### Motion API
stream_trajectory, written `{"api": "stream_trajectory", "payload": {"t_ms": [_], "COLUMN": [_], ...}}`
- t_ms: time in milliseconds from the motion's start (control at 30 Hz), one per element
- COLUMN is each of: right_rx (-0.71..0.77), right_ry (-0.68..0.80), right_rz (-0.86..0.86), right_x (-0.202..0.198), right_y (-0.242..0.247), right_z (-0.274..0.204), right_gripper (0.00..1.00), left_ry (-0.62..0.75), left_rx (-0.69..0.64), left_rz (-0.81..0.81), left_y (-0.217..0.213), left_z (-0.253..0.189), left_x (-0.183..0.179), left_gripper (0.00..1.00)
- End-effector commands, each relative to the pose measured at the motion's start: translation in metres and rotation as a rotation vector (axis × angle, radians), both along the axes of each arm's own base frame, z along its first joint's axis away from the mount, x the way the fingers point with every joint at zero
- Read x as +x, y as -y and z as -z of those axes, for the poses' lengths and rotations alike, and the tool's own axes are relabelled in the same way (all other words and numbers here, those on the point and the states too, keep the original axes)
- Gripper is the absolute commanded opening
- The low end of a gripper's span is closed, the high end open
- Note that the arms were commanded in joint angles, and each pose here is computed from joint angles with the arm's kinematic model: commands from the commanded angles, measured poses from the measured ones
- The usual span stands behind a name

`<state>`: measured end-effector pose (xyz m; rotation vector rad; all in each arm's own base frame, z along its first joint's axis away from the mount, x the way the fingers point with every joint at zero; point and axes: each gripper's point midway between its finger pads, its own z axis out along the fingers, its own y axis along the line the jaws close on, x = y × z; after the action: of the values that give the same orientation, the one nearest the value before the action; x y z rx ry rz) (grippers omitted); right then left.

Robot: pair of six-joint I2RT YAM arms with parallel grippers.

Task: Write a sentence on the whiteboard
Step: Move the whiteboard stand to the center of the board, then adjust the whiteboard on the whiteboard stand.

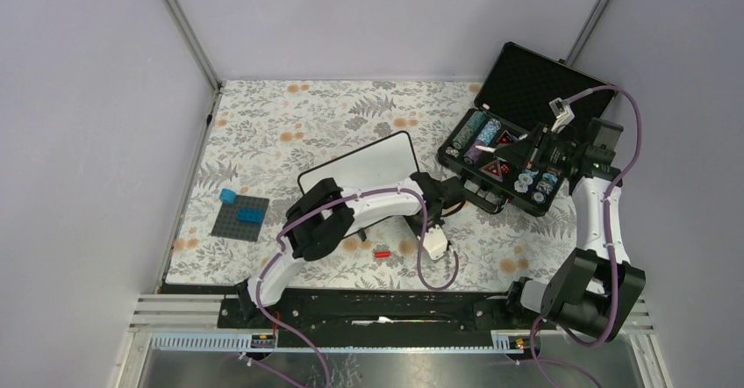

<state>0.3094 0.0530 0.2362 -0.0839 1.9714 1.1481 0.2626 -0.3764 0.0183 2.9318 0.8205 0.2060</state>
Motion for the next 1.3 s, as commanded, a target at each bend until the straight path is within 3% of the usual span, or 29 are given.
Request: {"api": "stream_trajectory", "payload": {"t_ms": [0,133,267,367,400,533,667,867,967,1033,1167,1267], "right_rx": [-0.001,-0.005,-0.005,-0.011,-0.011,-0.018,-0.025,-0.090,-0.133,-0.154,-0.237,-0.287], "right_ry": [0.062,0.074,0.083,0.089,0.088,0.092,0.100,0.119,0.127,0.128,0.158,0.179], "right_rz": [-0.028,-0.028,-0.032,-0.030,-0.028,-0.021,-0.024,-0.073,-0.109,-0.135,-0.215,-0.281], "right_x": [-0.004,-0.006,-0.008,-0.008,-0.008,-0.006,0.000,0.011,0.013,0.014,0.011,0.003], "right_y": [-0.001,-0.002,-0.004,-0.004,-0.003,-0.002,-0.003,-0.026,-0.044,-0.057,-0.089,-0.118], "right_z": [-0.012,-0.015,-0.022,-0.029,-0.029,-0.033,-0.040,-0.043,-0.040,-0.039,-0.035,-0.032], "right_gripper": [0.00,0.00,0.00,0.00,0.00,0.00,0.00,0.00,0.00,0.00,0.00,0.00], "left_ry": [0.026,0.069,0.092,0.068,0.052,-0.015,-0.129,-0.319,-0.441,-0.489,-0.460,-0.476], "left_rx": [-0.099,-0.149,-0.198,-0.240,-0.244,-0.317,-0.473,-0.679,-0.837,-0.976,-1.237,-1.348], "left_rz": [0.010,-0.026,-0.073,-0.099,-0.105,-0.151,-0.248,-0.589,-0.791,-0.947,-1.163,-1.338], "left_y": [0.032,0.043,0.046,0.041,0.037,0.032,0.034,0.000,-0.029,-0.066,-0.130,-0.163], "left_z": [-0.011,-0.029,-0.048,-0.060,-0.059,-0.074,-0.119,-0.180,-0.215,-0.242,-0.289,-0.298], "left_x": [0.000,-0.004,-0.011,-0.021,-0.027,-0.047,-0.072,-0.082,-0.066,-0.030,0.011,0.023], "left_gripper": [0.09,0.26,0.53,0.94,0.99,0.99,0.99,0.99,0.99,0.99,0.99,0.99]}}
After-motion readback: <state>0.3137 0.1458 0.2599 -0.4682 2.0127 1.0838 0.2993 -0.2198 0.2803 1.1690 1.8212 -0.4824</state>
